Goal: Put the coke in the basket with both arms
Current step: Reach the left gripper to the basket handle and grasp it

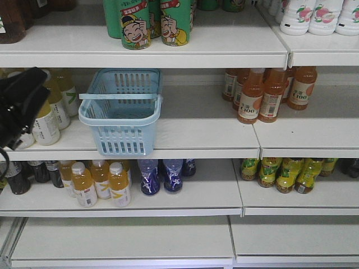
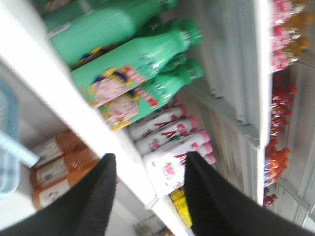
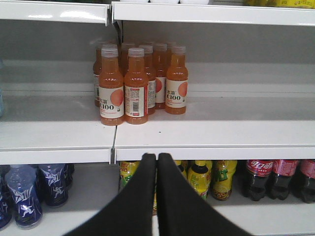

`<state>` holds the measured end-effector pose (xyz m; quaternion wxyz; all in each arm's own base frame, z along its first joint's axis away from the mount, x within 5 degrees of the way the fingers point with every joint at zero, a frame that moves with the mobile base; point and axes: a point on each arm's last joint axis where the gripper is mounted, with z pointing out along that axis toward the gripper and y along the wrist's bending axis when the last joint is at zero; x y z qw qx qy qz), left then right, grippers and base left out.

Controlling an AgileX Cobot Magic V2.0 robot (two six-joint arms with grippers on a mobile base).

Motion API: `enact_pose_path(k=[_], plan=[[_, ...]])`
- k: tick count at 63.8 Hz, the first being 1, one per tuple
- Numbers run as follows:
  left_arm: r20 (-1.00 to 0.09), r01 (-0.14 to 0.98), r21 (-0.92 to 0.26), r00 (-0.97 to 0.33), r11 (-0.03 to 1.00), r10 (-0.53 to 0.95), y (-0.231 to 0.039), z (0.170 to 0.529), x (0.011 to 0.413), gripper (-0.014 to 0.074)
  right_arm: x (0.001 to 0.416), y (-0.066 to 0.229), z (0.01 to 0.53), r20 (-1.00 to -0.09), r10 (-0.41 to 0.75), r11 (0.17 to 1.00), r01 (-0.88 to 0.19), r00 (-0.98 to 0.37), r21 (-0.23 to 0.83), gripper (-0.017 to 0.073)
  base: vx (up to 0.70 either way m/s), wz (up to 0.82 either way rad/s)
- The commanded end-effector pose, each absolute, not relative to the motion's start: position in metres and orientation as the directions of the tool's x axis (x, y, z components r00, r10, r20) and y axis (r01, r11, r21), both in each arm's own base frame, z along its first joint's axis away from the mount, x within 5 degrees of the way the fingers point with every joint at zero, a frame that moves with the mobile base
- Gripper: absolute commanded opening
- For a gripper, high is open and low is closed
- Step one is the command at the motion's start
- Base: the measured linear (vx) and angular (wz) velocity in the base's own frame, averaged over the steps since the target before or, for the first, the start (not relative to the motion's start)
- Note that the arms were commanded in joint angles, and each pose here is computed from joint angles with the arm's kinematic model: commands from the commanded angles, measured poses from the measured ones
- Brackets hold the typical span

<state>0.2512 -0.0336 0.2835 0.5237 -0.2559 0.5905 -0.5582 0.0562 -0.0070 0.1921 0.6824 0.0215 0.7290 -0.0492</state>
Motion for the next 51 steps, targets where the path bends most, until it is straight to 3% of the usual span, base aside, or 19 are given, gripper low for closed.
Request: enact_pose_path(k=[1,9,18,51], plan=[[-0.244,0.344,-0.932,-0.353,0.117,-0.903,-0.036,0.281,0.268,0.0427,0.056,-0.006,0.197,-0.998,-0.065,0.994,0.088,0.009,-0.064,-0.0005,0.00,0.00],[-0.147,0.287,-0.958,-0.410,0.025,-0.900,-0.038,0.253,0.291,0.0488,0.056,-0.006,0.197,-0.998,-0.065,0.994,0.088,0.009,-0.064,-0.0005,0.00,0.00],[-0.111,0.252,-0.968,-0.429,-0.001,-0.897,-0.038,0.229,0.316,0.0504,0.056,-0.006,0.197,-0.998,-0.065,0.994,0.088,0.009,-0.064,-0.0005,0.00,0.00],[-0.059,0.225,-0.973,-0.443,-0.047,-0.894,-0.039,0.203,0.380,0.0504,0.056,-0.006,0.197,-0.998,-0.065,0.994,0.088,0.009,-0.064,-0.0005,0.00,0.00]])
